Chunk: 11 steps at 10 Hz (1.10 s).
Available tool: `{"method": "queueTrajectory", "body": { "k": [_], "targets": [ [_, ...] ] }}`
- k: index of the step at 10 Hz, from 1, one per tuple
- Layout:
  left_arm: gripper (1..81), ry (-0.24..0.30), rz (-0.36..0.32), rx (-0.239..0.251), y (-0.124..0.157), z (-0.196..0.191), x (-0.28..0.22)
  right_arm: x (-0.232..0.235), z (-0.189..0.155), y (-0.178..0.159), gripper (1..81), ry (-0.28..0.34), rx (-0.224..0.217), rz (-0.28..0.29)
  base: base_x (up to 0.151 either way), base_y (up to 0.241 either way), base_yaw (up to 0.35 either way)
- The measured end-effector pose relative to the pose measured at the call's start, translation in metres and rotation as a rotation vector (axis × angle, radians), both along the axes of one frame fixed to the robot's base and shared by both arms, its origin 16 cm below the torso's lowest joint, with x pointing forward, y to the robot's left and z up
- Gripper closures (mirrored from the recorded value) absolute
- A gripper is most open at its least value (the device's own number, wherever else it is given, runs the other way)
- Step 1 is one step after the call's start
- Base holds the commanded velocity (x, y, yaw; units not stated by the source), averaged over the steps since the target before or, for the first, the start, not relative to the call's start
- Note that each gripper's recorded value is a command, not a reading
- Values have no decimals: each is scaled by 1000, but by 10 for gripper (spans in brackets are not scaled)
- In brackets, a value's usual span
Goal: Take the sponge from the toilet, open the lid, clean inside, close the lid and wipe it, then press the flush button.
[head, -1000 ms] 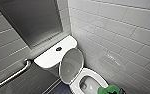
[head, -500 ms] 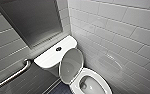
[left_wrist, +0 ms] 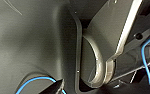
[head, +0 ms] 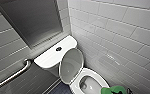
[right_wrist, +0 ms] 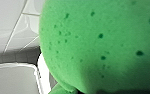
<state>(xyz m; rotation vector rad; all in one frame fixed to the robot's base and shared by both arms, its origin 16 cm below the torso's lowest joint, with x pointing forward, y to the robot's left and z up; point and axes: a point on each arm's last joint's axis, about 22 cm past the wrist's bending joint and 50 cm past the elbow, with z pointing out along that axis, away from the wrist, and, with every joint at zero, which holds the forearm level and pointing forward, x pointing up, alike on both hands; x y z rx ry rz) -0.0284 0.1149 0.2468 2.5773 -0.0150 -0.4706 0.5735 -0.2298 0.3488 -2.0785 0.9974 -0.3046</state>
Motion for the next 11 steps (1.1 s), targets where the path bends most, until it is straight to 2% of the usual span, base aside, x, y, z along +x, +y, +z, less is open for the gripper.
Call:
{"method": "queueTrajectory", "body": {
  "k": [3,5,6,11],
  "targets": [
    [10,0,0,0,0,0,0,33,14,22,811,-17,22,72,0,0,0],
    [10,0,-1,1,1,0,0,70,23,62,811,-52,55,120,0,0,0],
    [10,0,0,1,1,0,0,81,17,80,811,-48,56,146,0,0,0],
    [10,2,-3,10,8,-1,-1,128,-22,132,811,-23,-13,200,0,0,0]
  ]
}}
